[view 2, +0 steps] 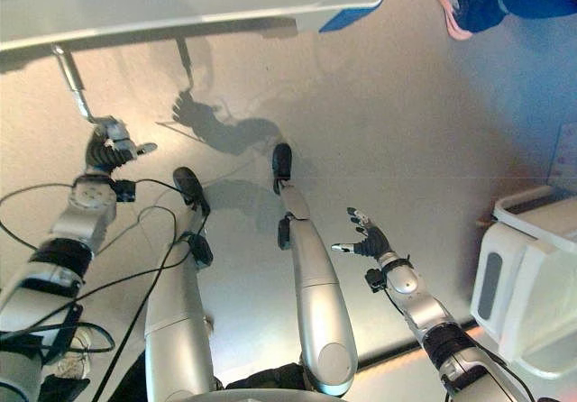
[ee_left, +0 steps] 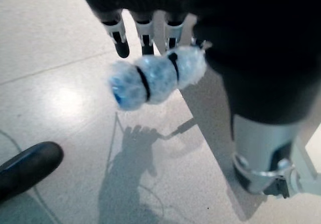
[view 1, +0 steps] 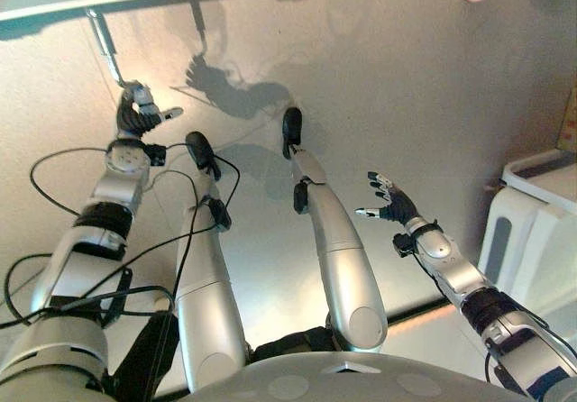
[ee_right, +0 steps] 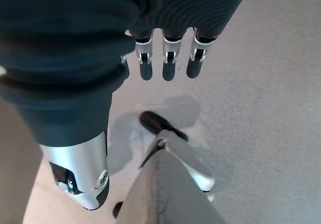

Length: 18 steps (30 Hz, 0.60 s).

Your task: Raise the hospital bed

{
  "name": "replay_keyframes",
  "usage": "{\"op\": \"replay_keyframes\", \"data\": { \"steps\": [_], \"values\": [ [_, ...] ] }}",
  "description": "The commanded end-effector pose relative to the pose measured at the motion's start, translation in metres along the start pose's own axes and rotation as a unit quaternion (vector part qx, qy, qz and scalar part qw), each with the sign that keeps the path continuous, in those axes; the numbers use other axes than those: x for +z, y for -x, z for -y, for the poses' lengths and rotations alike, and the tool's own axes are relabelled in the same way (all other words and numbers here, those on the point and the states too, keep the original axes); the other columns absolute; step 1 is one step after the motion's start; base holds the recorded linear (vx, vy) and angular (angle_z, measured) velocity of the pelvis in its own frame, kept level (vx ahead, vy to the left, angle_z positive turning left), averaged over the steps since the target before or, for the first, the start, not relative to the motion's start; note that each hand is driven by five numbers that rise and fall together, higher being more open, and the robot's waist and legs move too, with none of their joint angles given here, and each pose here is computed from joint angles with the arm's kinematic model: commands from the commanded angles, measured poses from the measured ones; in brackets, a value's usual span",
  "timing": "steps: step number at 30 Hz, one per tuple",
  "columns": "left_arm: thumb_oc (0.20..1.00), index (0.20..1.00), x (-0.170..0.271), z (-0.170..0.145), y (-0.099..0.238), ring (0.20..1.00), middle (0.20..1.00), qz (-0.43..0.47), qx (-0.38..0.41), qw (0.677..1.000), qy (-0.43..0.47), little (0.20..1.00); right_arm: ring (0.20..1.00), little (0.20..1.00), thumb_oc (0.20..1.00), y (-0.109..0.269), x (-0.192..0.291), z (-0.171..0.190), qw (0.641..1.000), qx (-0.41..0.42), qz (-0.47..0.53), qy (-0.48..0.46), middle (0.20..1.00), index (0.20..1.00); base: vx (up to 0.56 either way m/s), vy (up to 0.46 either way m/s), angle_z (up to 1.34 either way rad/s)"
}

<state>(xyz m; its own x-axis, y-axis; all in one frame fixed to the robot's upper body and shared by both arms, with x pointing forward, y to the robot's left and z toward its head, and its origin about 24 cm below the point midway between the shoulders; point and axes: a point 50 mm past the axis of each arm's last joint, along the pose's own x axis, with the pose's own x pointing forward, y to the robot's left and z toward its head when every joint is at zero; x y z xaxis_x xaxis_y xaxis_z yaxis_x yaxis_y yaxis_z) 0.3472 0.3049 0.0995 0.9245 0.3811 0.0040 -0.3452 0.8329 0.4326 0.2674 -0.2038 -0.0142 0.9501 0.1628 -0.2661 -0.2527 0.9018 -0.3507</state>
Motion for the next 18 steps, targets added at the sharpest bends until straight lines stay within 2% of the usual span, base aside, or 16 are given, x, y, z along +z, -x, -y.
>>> {"op": "replay_keyframes", "data": {
  "steps": [1, 3, 5, 8, 9, 11, 12, 14, 18],
  "values": [
    [1.0, 1.0, -0.052, 0.013, 0.029, 1.0, 1.0, -0.065, -0.028, 0.997, 0.035, 1.0, 1.0, 1.0, 1.0, 0.022, -0.028, 0.011, 0.998, -0.025, -0.058, 0.011, 1.0, 1.0, -0.01, -0.023, 0.18],
    [1.0, 1.0, -0.053, 0.013, 0.03, 1.0, 1.0, -0.066, -0.028, 0.997, 0.035, 1.0, 1.0, 1.0, 1.0, 0.022, -0.028, 0.011, 0.998, -0.025, -0.058, 0.011, 1.0, 1.0, 0.0, -0.001, 0.15],
    [1.0, 1.0, -0.099, 0.019, 0.057, 1.0, 1.0, -0.147, -0.039, 0.987, 0.042, 1.0, 1.0, 1.0, 1.0, 0.023, -0.03, 0.016, 0.997, -0.038, -0.062, 0.007, 1.0, 1.0, 0.0, -0.005, 0.02],
    [1.0, 1.0, -0.117, 0.018, 0.068, 1.0, 1.0, -0.181, -0.038, 0.982, 0.043, 1.0, 1.0, 1.0, 1.0, 0.024, -0.029, 0.017, 0.997, -0.042, -0.061, 0.004, 1.0, 1.0, 0.0, -0.005, 0.02],
    [1.0, 1.0, -0.13, 0.023, 0.082, 1.0, 1.0, -0.199, -0.05, 0.978, 0.042, 1.0, 1.0, 1.0, 1.0, 0.027, -0.031, 0.017, 0.997, -0.043, -0.063, 0.001, 1.0, 1.0, 0.0, -0.016, 0.07],
    [1.0, 1.0, -0.13, 0.023, 0.082, 1.0, 1.0, -0.199, -0.05, 0.978, 0.042, 1.0, 1.0, 1.0, 1.0, 0.027, -0.031, 0.017, 0.997, -0.043, -0.064, 0.001, 1.0, 1.0, 0.01, -0.016, 0.17],
    [1.0, 1.0, -0.141, 0.028, 0.097, 1.0, 1.0, -0.211, -0.063, 0.974, 0.056, 1.0, 1.0, 1.0, 1.0, 0.031, -0.036, 0.019, 0.996, -0.051, -0.073, 0.0, 1.0, 1.0, 0.0, -0.027, 0.14],
    [1.0, 1.0, -0.147, 0.025, 0.1, 1.0, 1.0, -0.226, -0.061, 0.971, 0.052, 1.0, 1.0, 1.0, 1.0, 0.031, -0.038, 0.018, 0.996, -0.051, -0.078, 0.001, 1.0, 1.0, 0.0, -0.023, 0.14],
    [1.0, 1.0, -0.159, 0.04, 0.119, 1.0, 1.0, -0.247, -0.087, 0.962, 0.075, 1.0, 1.0, 1.0, 1.0, 0.03, -0.052, 0.02, 0.991, -0.063, -0.118, 0.005, 1.0, 1.0, -0.02, -0.012, 0.07]
  ]
}}
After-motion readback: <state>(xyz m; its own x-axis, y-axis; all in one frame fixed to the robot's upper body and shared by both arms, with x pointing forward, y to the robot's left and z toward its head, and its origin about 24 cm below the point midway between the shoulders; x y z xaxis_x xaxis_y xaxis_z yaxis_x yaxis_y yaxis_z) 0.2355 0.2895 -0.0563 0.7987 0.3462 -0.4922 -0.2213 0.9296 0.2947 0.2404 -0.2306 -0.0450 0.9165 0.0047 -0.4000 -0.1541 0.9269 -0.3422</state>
